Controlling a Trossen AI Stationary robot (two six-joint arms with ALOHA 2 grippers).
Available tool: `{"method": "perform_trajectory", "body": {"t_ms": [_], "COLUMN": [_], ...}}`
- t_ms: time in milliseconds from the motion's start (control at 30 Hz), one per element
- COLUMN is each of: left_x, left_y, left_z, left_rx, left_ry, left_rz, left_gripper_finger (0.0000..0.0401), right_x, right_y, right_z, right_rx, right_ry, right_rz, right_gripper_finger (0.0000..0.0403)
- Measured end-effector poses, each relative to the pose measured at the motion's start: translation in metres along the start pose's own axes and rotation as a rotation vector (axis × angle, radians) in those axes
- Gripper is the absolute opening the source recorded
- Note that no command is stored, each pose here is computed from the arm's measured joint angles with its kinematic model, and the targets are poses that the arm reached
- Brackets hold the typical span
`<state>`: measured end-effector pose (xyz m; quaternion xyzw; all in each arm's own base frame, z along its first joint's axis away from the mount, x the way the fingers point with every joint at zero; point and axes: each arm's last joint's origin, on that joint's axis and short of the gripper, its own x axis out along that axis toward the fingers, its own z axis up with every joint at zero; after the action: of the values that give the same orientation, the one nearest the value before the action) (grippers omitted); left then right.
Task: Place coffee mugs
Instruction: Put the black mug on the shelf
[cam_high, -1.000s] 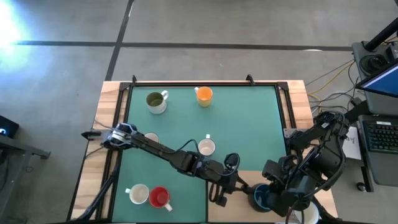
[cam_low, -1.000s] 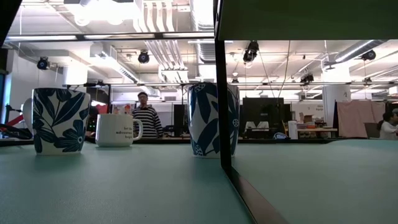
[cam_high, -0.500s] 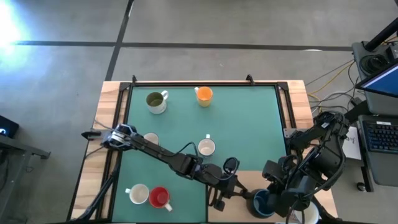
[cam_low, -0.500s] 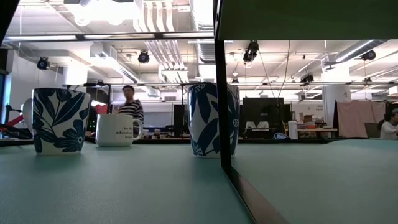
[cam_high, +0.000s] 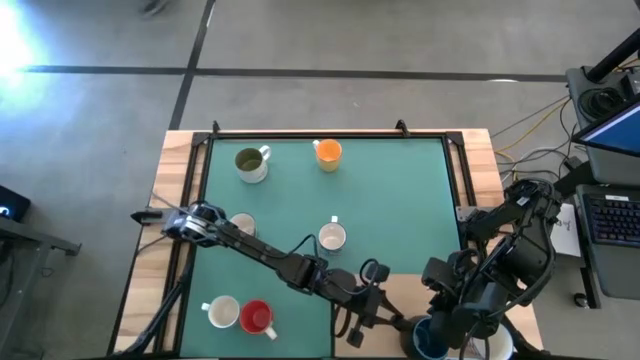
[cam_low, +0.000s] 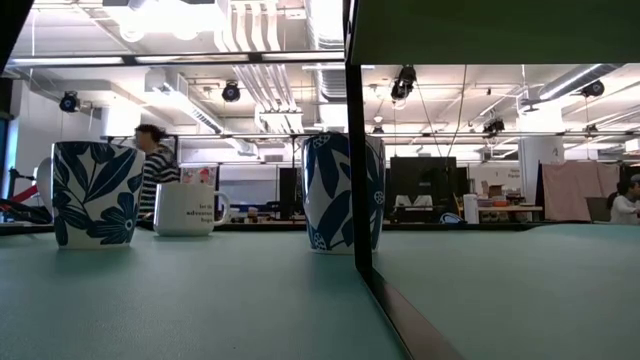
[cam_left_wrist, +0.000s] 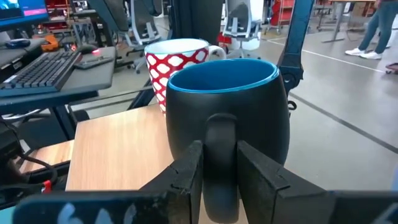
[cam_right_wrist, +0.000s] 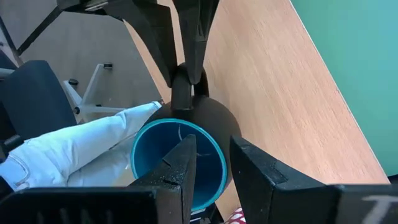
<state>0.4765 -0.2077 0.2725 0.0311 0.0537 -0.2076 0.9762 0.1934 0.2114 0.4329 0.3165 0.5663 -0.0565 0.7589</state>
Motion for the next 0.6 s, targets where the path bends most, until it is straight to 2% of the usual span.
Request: {"method": "perform_trajectory", "body": {"t_ms": [367, 600], "left_x": [0.000, 0.009], "left_y": [0.001, 0.001], "left_z": [0.000, -0.009], "left_rx": [0.000, -0.043], "left_ry": [-0.009, -0.081], "left_rz": [0.013, 0.010], "left_gripper_finger": [0.0066, 0.0066], "right_x": [0.000, 0.000], "right_y": [0.000, 0.000], "right_z": [0.000, 0.000], "right_rx": [-0.008, -0.018], "right_ry": [0.000, 0.000], "right_rz": [0.000, 0.000], "right_gripper_finger": [0.0086, 0.0086]}}
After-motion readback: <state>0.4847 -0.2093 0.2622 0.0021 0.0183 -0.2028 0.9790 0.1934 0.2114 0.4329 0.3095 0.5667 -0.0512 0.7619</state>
